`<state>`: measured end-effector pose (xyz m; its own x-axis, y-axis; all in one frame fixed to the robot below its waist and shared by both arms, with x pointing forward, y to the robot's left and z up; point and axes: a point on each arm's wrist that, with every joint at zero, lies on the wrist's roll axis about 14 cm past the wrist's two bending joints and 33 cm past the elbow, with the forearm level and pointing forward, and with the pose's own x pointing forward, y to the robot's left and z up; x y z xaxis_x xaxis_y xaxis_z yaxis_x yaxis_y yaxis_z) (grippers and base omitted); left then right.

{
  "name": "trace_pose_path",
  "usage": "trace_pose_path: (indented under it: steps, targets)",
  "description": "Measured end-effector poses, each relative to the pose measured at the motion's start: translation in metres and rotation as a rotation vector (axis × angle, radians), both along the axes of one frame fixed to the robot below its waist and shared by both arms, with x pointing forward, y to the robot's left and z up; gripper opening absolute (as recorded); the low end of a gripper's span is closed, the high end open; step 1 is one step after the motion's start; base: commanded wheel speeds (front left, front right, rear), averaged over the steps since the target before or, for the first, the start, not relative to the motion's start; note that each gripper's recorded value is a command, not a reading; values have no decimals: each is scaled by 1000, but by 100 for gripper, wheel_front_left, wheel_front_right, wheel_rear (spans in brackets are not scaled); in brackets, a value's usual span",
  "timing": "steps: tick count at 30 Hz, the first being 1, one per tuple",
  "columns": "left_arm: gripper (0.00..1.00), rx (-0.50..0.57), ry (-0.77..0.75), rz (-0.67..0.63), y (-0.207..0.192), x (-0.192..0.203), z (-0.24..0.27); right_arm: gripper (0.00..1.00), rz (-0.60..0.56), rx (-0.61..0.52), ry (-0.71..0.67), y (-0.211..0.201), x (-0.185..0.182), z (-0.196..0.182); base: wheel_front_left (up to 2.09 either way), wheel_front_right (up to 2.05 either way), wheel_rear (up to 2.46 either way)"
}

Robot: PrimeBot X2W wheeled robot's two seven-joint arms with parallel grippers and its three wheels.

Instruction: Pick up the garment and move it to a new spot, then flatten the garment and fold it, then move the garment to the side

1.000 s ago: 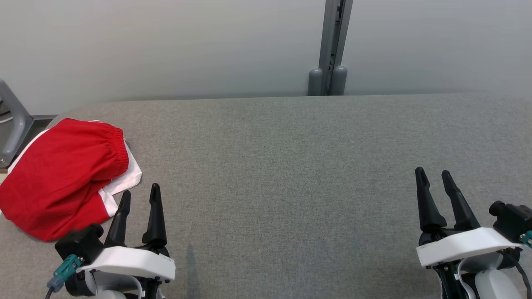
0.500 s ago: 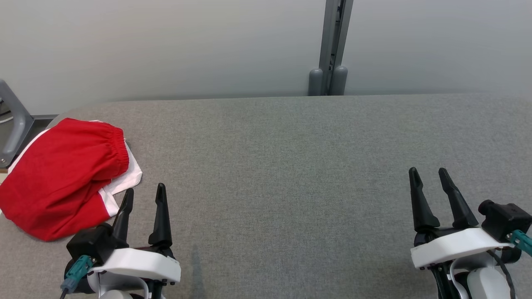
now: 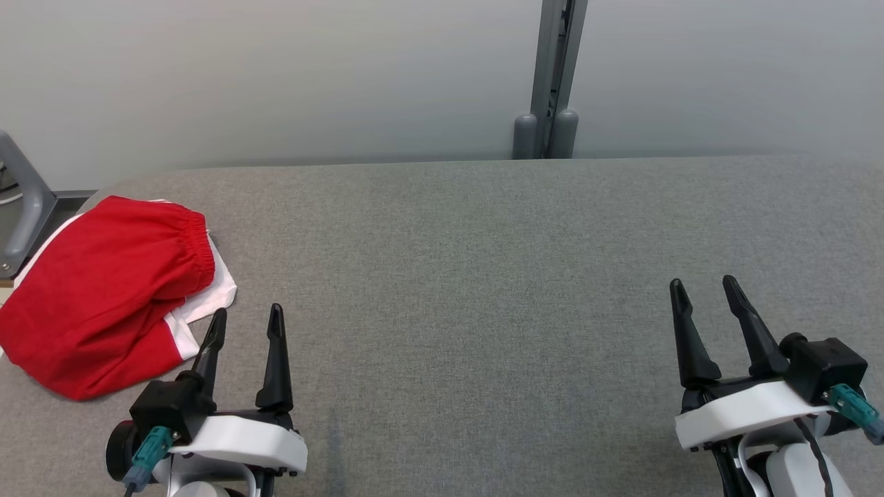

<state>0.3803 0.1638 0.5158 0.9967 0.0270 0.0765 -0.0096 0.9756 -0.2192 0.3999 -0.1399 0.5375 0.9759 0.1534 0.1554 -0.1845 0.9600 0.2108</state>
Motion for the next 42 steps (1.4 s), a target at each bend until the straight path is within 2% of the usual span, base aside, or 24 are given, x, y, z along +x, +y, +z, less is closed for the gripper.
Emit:
trace_pose_path:
  steps: [19,42]
  targets:
    - [100,121,-45,-11,-6,-1,7,100,20,-111,-43,8,1,4,0,0,0]
    - [100,101,-36,13,1,-3,5,100,54,-92,-31,20,2,0,0,0,0]
